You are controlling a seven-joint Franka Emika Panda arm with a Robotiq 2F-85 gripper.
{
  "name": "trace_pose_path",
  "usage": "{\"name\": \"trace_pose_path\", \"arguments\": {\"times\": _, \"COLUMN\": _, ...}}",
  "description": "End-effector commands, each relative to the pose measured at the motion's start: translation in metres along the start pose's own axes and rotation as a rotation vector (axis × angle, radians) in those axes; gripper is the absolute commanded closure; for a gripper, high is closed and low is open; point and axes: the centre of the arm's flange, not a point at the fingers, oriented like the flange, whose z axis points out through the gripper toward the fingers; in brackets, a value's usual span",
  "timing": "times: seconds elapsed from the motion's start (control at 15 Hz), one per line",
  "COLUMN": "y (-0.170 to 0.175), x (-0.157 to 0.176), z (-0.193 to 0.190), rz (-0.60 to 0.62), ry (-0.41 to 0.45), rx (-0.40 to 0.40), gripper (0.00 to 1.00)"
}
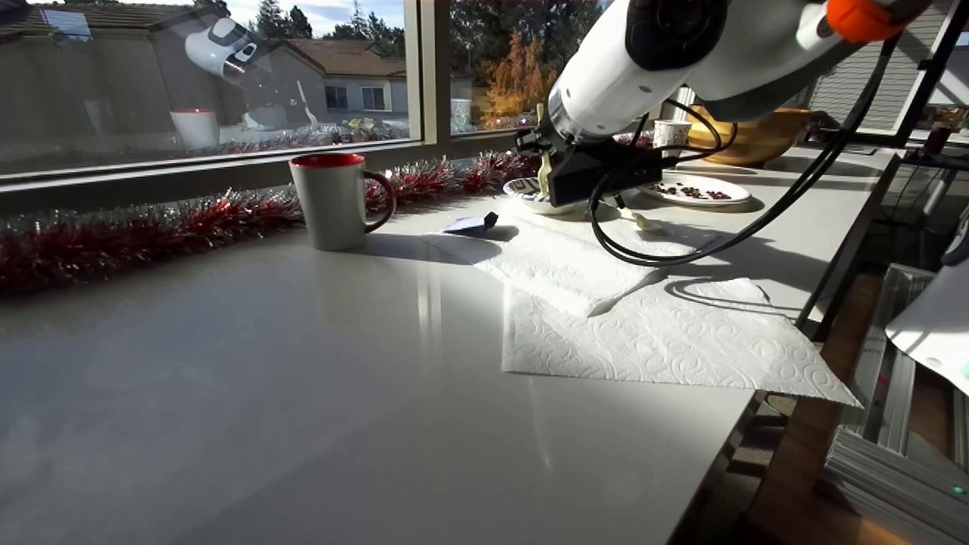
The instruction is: Use the fork to put the white object in the bowl
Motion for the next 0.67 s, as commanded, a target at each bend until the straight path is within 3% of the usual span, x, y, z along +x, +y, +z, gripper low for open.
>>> {"name": "trace_pose_path", "arguments": {"times": 0.0, "y": -0.0013, "x": 0.0002, "z": 0.0093, "rz": 0.018, "ry": 0.097, "rx": 0.01, "gripper": 0.97}}
{"name": "trace_pose_path", "arguments": {"times": 0.2, "y": -0.0043, "x": 0.0001, "z": 0.0092, "rz": 0.03, "ry": 0.117, "rx": 0.028, "gripper": 0.97}}
{"name": "trace_pose_path", "arguments": {"times": 0.6, "y": -0.001, "x": -0.0054, "z": 0.0091, "rz": 0.011, "ry": 0.027, "rx": 0.007, "gripper": 0.97}}
